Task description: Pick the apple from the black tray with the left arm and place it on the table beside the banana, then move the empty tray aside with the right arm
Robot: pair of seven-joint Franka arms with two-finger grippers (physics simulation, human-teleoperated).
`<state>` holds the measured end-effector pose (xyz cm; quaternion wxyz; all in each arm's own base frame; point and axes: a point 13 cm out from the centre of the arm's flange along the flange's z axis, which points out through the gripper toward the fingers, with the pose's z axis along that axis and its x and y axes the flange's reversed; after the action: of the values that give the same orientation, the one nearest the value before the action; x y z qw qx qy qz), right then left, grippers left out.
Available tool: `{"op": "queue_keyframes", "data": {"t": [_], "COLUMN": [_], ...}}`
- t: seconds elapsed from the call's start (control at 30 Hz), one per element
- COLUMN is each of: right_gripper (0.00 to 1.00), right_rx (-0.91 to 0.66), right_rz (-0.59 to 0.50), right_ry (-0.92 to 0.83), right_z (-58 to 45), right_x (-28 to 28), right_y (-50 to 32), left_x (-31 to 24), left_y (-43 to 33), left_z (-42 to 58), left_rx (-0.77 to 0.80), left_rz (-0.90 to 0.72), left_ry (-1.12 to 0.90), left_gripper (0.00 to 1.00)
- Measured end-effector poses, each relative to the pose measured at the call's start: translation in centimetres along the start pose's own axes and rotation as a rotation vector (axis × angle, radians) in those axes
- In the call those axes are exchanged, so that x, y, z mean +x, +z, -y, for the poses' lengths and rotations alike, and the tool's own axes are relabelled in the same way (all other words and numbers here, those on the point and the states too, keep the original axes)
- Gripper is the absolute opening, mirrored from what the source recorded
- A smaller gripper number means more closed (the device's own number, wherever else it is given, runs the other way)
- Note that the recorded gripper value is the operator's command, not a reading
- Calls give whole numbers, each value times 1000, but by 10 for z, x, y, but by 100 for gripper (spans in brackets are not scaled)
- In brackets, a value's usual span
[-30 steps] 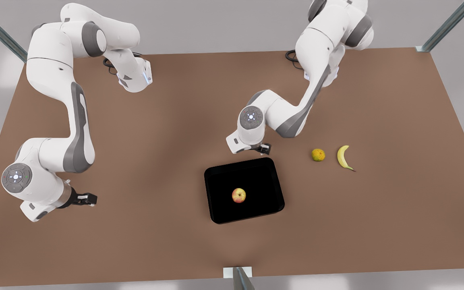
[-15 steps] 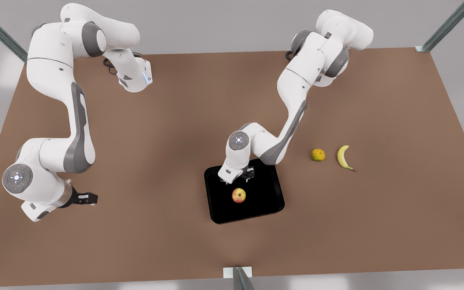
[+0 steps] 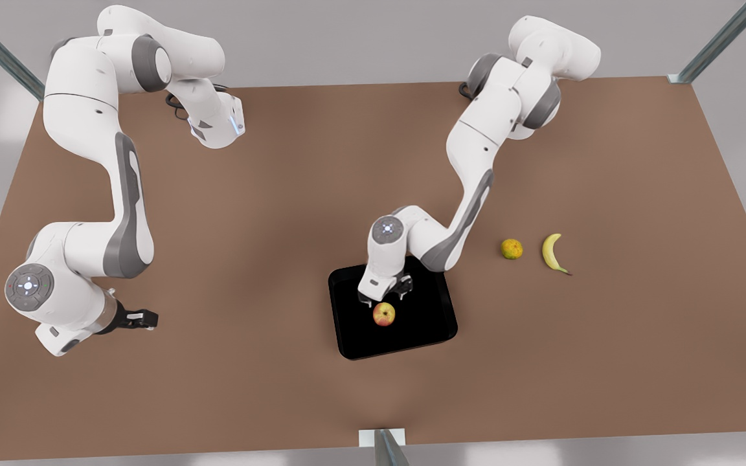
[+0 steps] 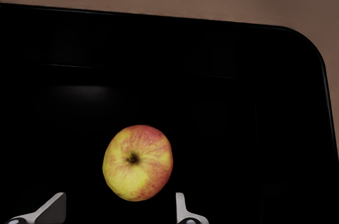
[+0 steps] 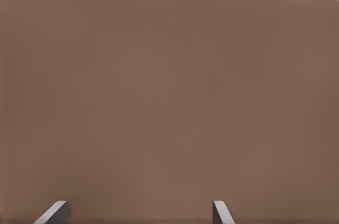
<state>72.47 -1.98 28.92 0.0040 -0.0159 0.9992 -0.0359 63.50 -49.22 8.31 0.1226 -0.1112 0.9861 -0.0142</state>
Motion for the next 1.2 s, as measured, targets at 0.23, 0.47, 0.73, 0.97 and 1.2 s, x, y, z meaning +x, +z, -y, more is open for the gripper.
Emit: {"op": "queue_keyframes", "data": {"t": [0.23,0.47,0.73,0.97,1.2], "right_gripper": [100,100,100,100,100], "right_rx": [0,1,3,2,-99], "right_rz": [1,1,0,0,21], "right_ry": [2,3,5,5,-150], "right_z": [1,2,4,4,-125], "right_x": [0,0,0,0,20], "right_y": [0,0,0,0,-67], "left_x": [-3,-11,-13,-21,-60], "left_y": [18,21,43,25,-90], "left_z": [-10,6,-3,-8,-138], "left_rx": [-6,47,36,28,-44], "left_rz": [-6,20,28,33,-10], "left_ry": [-20,-31,-20,-20,-108], "left_gripper": [100,100,66,68,68]}}
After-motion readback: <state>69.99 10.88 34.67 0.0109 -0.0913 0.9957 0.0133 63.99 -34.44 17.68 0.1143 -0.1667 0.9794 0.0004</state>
